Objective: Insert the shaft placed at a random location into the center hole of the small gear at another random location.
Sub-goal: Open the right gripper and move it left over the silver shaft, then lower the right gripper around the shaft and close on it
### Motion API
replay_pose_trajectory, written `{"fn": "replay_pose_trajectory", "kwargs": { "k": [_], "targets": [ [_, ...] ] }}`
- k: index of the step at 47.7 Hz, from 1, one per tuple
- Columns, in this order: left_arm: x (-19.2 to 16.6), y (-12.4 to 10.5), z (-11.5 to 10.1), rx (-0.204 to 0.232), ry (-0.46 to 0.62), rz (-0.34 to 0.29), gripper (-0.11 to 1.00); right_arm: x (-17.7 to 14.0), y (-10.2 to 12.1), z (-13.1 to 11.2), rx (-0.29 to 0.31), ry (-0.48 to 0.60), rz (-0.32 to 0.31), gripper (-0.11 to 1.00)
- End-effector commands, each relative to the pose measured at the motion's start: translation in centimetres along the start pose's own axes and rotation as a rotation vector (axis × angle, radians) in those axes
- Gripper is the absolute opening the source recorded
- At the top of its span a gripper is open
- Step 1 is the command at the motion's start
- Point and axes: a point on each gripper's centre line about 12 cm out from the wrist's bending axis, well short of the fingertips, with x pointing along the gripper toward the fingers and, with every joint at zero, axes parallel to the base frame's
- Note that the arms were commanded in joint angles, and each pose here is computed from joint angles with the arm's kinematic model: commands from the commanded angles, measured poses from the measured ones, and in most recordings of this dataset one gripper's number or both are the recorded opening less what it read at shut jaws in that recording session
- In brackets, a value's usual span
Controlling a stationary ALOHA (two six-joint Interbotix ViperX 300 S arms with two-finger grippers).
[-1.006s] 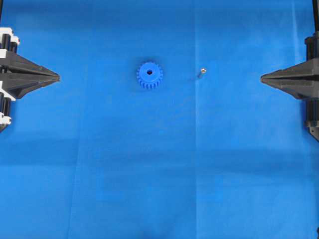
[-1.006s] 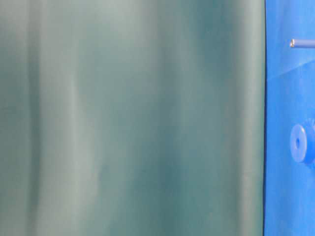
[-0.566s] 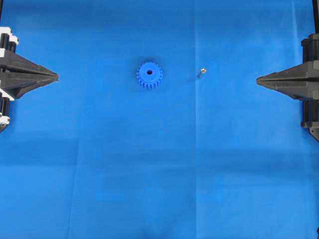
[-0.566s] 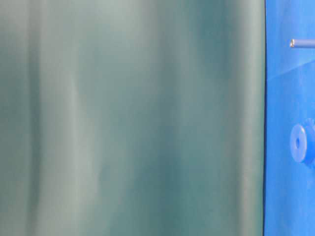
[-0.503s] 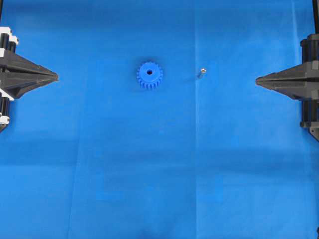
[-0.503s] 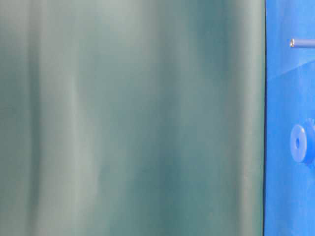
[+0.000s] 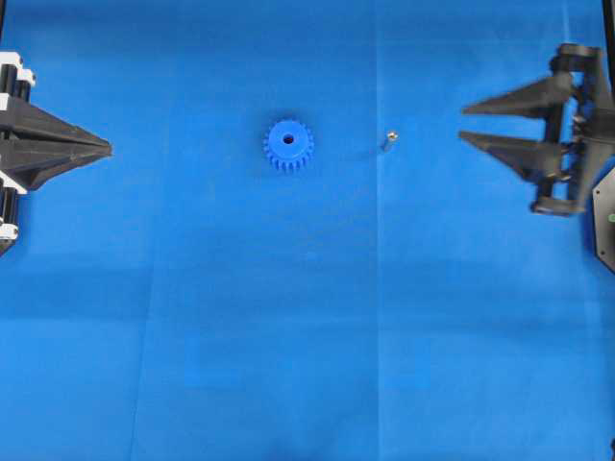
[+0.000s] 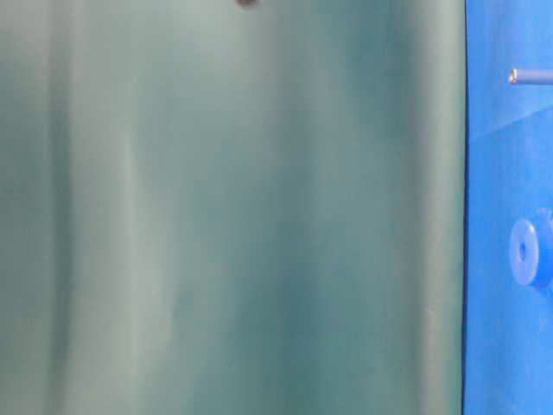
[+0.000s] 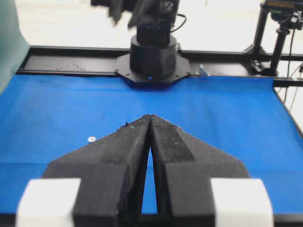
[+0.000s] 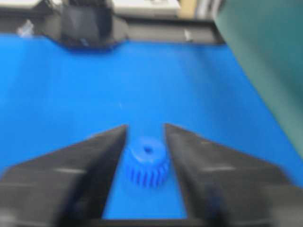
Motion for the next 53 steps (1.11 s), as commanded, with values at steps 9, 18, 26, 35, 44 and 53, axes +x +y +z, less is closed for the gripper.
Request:
{"fn": "replay_pose_trajectory", "kwargs": {
  "k": [9,18,26,35,44,53],
  "targets": [
    [0.1,0.0,0.5,-0.002,-0.012,-0.001,0.0,3.4,-1.8,-3.3,0.016,0.086,-0.075,0.79],
    [0.1,0.0,0.4,-0.009,-0.008,-0.001,0.0,5.1,-2.7,-6.1,0.029,0.141,-0.114,0.72],
    [0.1,0.0,0.4,-0.009,-0.008,-0.001,0.0,6.7,-3.2,-8.3,0.041,0.185,-0.14,0.71],
    [0.0,0.0,0.2,-0.009,-0.002,0.0,0.0,7.8,-3.7,-10.9,0.066,0.242,-0.179,0.71],
    [0.0,0.0,0.1,-0.008,0.006,-0.001,0.0,8.2,-4.2,-12.9,0.083,0.283,-0.213,0.71],
    [-0.1,0.0,0.1,-0.009,0.008,0.0,0.0,8.3,-4.4,-13.2,0.086,0.274,-0.224,0.69]
  ]
}}
